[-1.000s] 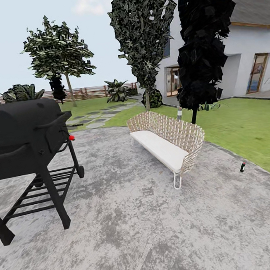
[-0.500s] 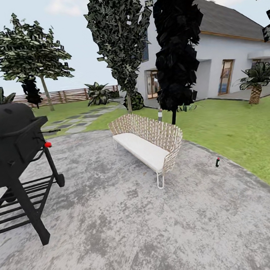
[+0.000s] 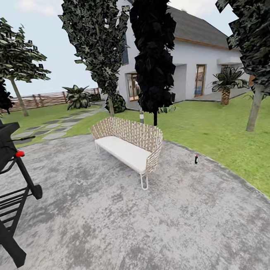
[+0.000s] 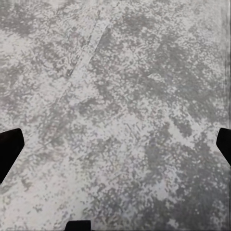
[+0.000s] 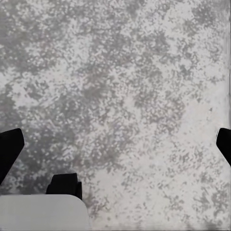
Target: In the garden, pick up the pesticide atomizer on the floor and spray pesticide onto both trees until each tree trunk is fully covered.
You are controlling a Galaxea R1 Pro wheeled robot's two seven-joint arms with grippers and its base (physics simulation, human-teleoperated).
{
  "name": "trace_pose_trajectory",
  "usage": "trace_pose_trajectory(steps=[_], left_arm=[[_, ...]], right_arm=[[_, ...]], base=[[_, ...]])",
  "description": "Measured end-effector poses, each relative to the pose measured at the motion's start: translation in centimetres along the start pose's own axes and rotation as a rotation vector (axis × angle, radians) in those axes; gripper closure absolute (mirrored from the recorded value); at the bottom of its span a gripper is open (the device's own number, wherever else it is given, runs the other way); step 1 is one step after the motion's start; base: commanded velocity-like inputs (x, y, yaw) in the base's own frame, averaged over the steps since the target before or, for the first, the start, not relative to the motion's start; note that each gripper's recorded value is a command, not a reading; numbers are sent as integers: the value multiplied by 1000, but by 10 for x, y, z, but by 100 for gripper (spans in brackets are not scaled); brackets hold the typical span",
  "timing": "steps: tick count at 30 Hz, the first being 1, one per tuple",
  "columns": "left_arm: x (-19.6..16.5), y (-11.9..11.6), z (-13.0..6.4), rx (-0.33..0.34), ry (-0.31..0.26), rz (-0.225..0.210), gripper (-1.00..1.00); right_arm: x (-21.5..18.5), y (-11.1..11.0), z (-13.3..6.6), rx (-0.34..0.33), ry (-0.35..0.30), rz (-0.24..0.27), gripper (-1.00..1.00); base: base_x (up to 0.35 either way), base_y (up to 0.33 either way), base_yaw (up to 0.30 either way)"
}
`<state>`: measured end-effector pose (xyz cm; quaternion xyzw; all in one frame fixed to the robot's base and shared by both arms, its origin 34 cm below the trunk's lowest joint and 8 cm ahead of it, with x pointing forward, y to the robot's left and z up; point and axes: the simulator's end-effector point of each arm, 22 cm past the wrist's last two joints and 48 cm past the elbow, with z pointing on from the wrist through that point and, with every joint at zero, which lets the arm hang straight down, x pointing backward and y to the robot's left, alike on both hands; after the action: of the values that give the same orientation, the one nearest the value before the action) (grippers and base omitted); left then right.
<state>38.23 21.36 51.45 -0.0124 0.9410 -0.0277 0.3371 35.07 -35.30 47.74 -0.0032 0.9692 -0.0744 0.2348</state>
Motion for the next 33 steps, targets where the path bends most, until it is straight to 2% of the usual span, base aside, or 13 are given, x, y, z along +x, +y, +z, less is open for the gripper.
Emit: trace_pose_trajectory(steps=[18,28,33], left_arm=[[-3,0,0,1,-7,1,-100],[-6,0,0,0,-15,0,-100],[-7,1,0,0,-17,1,-100]], right_arm=[[-4,0,0,0,-10,0,-100],[-1,-1,-1,2,-5,2,-100],[3,-1,-2,1,3,-1,-100]], base=[[6,-1,-300],[258,-60,-272],[328,-88,-91]])
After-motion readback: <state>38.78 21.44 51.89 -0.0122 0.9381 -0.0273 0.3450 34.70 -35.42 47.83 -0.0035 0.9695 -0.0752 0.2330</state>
